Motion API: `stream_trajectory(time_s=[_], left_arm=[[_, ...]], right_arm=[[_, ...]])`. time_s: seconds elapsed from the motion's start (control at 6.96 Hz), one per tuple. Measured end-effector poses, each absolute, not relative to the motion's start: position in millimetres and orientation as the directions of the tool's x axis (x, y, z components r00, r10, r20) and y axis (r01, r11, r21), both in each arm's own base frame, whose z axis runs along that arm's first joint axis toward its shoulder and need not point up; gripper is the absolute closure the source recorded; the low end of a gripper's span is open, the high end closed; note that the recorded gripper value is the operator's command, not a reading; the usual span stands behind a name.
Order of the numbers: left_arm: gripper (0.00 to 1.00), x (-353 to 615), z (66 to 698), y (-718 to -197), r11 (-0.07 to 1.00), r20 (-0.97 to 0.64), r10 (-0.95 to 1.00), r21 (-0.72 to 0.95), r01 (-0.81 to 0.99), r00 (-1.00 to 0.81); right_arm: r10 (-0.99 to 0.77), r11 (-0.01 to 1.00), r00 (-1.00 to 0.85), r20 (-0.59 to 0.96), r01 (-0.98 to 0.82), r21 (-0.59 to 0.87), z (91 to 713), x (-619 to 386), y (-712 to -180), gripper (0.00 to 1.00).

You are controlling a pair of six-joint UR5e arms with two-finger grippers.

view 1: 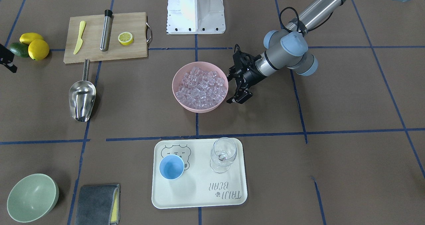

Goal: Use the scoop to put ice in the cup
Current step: 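Grasp the metal scoop handle with the right gripper while the left holds the bowl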

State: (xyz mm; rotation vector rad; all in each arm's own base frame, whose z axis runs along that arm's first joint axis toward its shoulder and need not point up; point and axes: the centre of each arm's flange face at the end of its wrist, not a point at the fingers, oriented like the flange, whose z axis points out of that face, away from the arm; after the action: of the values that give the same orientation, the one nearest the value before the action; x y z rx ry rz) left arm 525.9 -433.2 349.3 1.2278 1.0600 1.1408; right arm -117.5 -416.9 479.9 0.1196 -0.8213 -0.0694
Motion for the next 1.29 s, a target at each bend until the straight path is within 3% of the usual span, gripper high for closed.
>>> stream_trajectory(time_s=[0.86, 1.15, 1.29], left_arm=[[0.00, 525.8, 348.6, -432.8, -0.002, 0.010, 0.991, 0.998, -0.062, 0.136], [0.00, 525.9, 347.9, -432.5, -0.003, 0.011, 0.991, 0.998, -0.060, 0.135], [0.00, 526.1, 348.0, -432.2, -0.003, 0.011, 0.991, 0.998, -0.060, 0.135]], right_arm=[[-0.006, 0.999, 0.692, 0.722, -0.021, 0.028, 465.2, -279.8, -341.8, 0.01], [-0.034, 0.999, 0.700, 0.714, 0.013, 0.035, 464.9, -312.9, -329.2, 0.10], [-0.042, 0.999, 0.706, 0.707, 0.024, 0.035, 468.8, -323.1, -327.5, 0.19]])
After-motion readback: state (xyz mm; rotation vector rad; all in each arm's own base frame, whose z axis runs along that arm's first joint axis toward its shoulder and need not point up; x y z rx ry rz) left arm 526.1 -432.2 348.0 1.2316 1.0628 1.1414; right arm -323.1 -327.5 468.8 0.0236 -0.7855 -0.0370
